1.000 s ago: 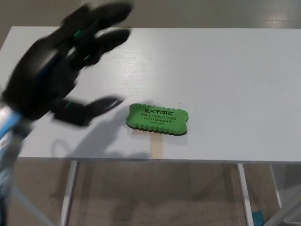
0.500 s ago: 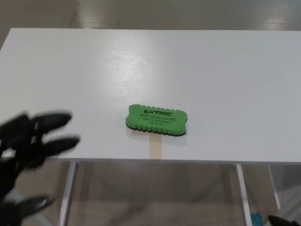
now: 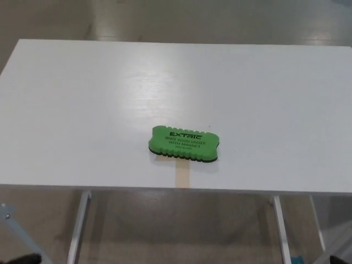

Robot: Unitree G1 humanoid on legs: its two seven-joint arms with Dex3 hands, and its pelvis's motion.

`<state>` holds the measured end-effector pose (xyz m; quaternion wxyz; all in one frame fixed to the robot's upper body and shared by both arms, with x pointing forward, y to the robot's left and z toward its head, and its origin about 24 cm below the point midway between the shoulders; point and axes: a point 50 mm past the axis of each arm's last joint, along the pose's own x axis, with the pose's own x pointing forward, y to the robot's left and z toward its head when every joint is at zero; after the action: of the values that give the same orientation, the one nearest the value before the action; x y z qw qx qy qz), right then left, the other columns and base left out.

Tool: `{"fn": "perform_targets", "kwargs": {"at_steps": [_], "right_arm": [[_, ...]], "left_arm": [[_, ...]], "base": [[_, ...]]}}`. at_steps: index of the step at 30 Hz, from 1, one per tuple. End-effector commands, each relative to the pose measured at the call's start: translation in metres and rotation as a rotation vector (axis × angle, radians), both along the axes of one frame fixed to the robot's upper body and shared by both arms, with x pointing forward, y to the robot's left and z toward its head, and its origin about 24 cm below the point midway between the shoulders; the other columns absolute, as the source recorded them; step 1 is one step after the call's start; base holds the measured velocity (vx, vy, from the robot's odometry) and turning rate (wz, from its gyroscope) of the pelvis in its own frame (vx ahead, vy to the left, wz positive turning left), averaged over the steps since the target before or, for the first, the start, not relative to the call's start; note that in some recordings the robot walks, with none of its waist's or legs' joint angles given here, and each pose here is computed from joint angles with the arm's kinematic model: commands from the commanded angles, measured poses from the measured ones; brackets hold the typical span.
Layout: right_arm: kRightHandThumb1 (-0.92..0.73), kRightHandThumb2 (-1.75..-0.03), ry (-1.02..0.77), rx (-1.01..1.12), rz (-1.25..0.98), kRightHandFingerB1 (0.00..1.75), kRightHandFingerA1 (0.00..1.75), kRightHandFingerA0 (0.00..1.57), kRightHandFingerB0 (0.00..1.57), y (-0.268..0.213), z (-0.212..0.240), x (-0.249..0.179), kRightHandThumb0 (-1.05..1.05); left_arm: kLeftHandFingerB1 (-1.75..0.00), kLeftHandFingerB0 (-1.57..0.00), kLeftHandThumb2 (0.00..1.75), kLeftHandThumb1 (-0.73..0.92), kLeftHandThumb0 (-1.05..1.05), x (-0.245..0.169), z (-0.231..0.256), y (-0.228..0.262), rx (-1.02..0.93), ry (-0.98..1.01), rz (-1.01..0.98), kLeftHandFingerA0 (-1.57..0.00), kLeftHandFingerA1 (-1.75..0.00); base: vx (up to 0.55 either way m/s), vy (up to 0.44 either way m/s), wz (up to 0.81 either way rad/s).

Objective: Use the left hand to press on the green eraser and wipe the desk from center to the left and then back to center.

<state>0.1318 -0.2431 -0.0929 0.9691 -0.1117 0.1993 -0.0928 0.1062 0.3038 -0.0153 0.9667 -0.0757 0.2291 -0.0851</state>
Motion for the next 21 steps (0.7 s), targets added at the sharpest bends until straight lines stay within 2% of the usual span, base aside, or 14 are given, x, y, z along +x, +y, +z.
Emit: {"fn": "perform_targets", "kwargs": {"at_steps": [1, 2, 3, 5, 7, 8, 14, 20, 21], "right_arm": [[-0.76, -0.63, 0.091, 0.039, -0.010, 0.29, 0.48, 0.54, 0.26, 0.012, -0.019, -0.022, -0.42], [-0.76, -0.63, 0.094, 0.040, -0.008, 0.29, 0.48, 0.54, 0.26, 0.012, -0.019, -0.022, -0.42], [-0.76, -0.63, 0.101, 0.040, -0.008, 0.30, 0.49, 0.55, 0.27, 0.012, -0.020, -0.021, -0.42], [-0.74, -0.62, 0.111, 0.041, -0.008, 0.30, 0.50, 0.55, 0.29, 0.011, -0.021, -0.018, -0.41], [-0.74, -0.62, 0.112, 0.042, -0.007, 0.30, 0.50, 0.55, 0.29, 0.011, -0.021, -0.017, -0.41], [-0.74, -0.63, 0.114, 0.015, 0.010, 0.31, 0.52, 0.56, 0.30, 0.011, -0.021, -0.015, -0.42], [-0.76, -0.63, 0.110, -0.062, 0.065, 0.31, 0.50, 0.58, 0.31, 0.008, -0.018, -0.008, -0.42], [-0.72, -0.64, 0.120, -0.057, 0.061, 0.32, 0.49, 0.58, 0.31, 0.006, -0.020, -0.010, -0.44], [-0.76, -0.63, 0.125, -0.044, 0.055, 0.32, 0.49, 0.58, 0.33, 0.007, -0.021, -0.012, -0.42]], "left_arm": [[-0.34, -0.32, 0.57, 0.55, -0.42, -0.009, -0.068, -0.015, 0.184, 0.200, 0.391, -0.28, -0.36], [-0.34, -0.32, 0.57, 0.55, -0.42, -0.007, -0.070, -0.016, 0.185, 0.205, 0.399, -0.28, -0.36], [-0.40, -0.26, 0.71, 0.50, -0.48, -0.003, -0.073, -0.017, 0.197, 0.217, 0.396, -0.24, -0.43], [-0.39, -0.23, 0.71, 0.52, -0.49, 0.002, -0.078, -0.018, 0.228, 0.234, 0.379, -0.22, -0.43], [-0.39, -0.23, 0.71, 0.52, -0.49, 0.003, -0.081, -0.018, 0.246, 0.240, 0.369, -0.22, -0.43], [-0.31, -0.27, 0.58, 0.60, -0.48, 0.006, -0.082, -0.019, 0.274, 0.233, 0.364, -0.27, -0.36], [-0.31, -0.27, 0.59, 0.61, -0.49, 0.016, -0.082, -0.025, 0.380, 0.189, 0.256, -0.28, -0.36], [-0.31, -0.26, 0.59, 0.60, -0.47, 0.017, -0.086, -0.022, 0.363, 0.238, 0.221, -0.28, -0.36], [-0.31, -0.26, 0.58, 0.60, -0.46, 0.015, -0.088, -0.022, 0.356, 0.248, 0.226, -0.27, -0.36]], "base": [[0.00, 0.000, 0.00], [0.00, 0.000, 0.00], [0.00, 0.000, 0.00], [0.00, 0.000, 0.00], [0.00, 0.000, 0.00], [0.00, 0.000, 0.00], [0.00, 0.000, 0.00], [0.00, 0.000, 0.00], [0.00, 0.000, 0.00]]}}
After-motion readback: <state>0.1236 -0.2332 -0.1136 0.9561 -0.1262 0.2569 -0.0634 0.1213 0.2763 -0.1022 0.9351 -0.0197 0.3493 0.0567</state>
